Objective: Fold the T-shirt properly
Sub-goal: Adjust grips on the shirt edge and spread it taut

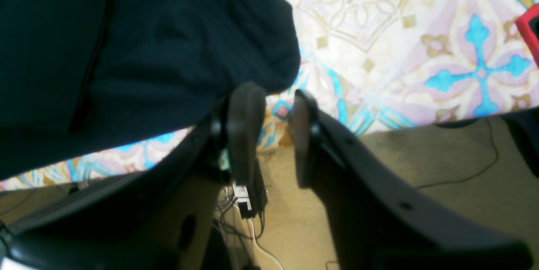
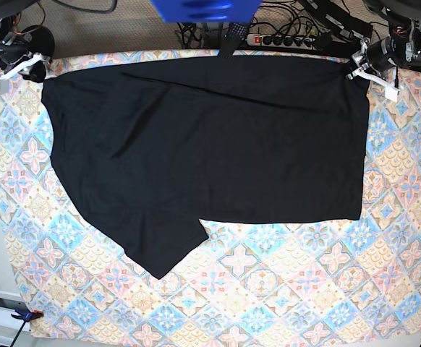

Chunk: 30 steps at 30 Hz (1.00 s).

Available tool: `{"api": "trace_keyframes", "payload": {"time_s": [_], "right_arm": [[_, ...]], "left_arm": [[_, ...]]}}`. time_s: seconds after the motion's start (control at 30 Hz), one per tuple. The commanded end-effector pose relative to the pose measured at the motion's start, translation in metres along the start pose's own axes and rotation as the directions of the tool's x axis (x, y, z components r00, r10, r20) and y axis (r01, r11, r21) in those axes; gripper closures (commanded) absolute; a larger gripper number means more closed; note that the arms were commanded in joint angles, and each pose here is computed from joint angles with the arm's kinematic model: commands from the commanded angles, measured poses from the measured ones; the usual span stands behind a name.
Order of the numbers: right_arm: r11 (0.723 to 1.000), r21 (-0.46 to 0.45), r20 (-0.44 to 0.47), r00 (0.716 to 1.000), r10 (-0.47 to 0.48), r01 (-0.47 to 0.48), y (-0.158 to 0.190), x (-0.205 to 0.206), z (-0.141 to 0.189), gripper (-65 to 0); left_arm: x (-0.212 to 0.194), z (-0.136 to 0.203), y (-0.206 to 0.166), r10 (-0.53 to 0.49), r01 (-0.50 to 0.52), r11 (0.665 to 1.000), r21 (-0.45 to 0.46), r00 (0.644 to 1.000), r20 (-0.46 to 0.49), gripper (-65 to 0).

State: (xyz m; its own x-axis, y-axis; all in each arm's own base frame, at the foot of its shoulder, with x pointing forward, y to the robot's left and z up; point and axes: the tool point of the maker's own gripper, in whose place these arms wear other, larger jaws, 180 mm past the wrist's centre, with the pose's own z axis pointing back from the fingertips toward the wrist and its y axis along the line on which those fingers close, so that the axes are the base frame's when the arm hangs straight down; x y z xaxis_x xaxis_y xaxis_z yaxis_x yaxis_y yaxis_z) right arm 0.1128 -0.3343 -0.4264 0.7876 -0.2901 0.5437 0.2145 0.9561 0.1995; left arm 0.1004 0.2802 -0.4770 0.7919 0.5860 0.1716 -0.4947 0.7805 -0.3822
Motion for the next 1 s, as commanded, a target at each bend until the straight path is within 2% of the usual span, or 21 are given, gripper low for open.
{"api": "trace_keyframes", "payload": {"time_s": [0.0, 0.33, 0.6, 0.97], "right_arm": [[0.999, 0.028, 0.062, 0.997, 0.034, -0.036, 0.008, 0.024, -0.002, -15.3], [0.979, 0.166, 0.071, 0.991, 0.11, -0.121, 0.063, 0.048, -0.04, -15.3], [0.975, 0.045, -0.109, 0.969, 0.222, -0.218, 0.037, 0.018, -0.061, -15.3], [0.987, 0.053, -0.222, 0.962, 0.157, -0.149, 0.026, -0.03, -0.065, -15.3]], "left_arm": [[0.009, 0.004, 0.013, -0.025, 0.024, 0.998, 0.065, 0.999, 0.024, 0.0], [0.007, 0.005, 0.015, -0.026, 0.025, 0.997, 0.071, 0.999, 0.02, 0.0], [0.007, 0.005, 0.016, -0.028, 0.026, 0.997, 0.071, 0.999, 0.02, 0.0], [0.006, 0.005, 0.016, -0.027, 0.026, 0.997, 0.072, 0.999, 0.019, 0.0]]}}
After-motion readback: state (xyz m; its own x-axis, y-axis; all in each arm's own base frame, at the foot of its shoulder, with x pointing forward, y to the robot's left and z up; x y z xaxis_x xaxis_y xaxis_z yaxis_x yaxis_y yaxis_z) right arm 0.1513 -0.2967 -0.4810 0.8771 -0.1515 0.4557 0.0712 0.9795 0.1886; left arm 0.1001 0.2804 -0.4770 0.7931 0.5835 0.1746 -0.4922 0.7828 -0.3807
